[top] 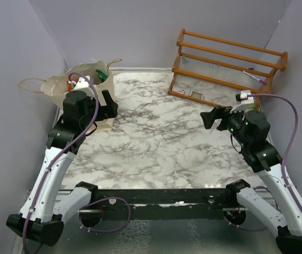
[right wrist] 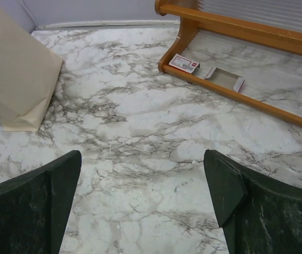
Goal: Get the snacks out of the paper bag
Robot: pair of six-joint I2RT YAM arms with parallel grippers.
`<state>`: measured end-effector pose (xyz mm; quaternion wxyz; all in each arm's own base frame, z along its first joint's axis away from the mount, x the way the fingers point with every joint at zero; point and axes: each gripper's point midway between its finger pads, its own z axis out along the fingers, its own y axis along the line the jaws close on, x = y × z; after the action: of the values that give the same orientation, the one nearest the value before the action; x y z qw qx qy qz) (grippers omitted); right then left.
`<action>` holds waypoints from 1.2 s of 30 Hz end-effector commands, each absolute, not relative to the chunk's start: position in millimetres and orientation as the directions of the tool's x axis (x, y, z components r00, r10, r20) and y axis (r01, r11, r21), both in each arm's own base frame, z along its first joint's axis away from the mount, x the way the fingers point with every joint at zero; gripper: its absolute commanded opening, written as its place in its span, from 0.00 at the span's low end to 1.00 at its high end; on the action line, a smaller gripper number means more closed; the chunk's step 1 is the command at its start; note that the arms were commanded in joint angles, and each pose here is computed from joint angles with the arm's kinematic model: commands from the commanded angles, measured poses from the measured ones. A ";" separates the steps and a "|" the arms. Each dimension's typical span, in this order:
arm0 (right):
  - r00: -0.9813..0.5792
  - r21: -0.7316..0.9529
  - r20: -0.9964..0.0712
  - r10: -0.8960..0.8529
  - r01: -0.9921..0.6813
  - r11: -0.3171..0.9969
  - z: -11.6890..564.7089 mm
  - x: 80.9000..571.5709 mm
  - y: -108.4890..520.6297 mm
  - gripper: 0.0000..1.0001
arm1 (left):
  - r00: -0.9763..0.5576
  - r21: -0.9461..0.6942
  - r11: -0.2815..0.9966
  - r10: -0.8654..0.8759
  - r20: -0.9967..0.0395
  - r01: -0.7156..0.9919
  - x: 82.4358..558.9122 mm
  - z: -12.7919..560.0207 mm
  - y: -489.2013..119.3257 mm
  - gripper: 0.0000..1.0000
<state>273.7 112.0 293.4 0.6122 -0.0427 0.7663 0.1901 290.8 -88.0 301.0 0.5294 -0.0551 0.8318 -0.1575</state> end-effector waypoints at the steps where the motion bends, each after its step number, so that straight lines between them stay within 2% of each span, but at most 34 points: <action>1: -0.196 0.273 -0.956 0.218 -0.324 0.906 309.4 268.5 112.2 0.99 | -0.401 -0.359 0.928 -0.294 -0.868 0.096 296.1 317.0 -92.9 0.99; 10: -0.147 0.282 -0.959 0.242 -0.427 0.859 334.2 251.5 123.0 0.99 | -0.376 -0.372 0.921 -0.305 -0.875 0.117 298.4 332.9 -95.6 0.99; 18: -0.151 0.266 -0.963 0.222 -0.416 0.870 332.4 246.8 118.3 0.99 | -0.295 -0.306 0.945 -0.262 -0.919 0.114 316.0 377.7 -87.7 0.99; 25: -0.171 0.263 -0.962 0.212 -0.391 0.882 327.4 244.9 113.5 0.99 | -0.193 -0.236 0.969 -0.217 -0.957 0.076 345.4 434.2 -77.1 0.99; 30: -0.152 0.250 -0.967 0.206 -0.396 0.883 334.7 242.4 112.2 0.99 | -0.194 -0.208 0.977 -0.194 -0.962 0.053 377.4 434.7 -76.5 0.99; 36: -0.133 0.230 -0.972 0.193 -0.384 0.894 340.6 238.7 106.6 0.99 | -0.229 -0.273 0.956 -0.243 -0.943 0.109 417.7 419.8 -80.6 0.97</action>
<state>244.4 114.4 322.8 0.6365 -0.0643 0.7323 0.2334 395.6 -81.0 418.8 0.6155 -0.0476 0.7780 -0.1162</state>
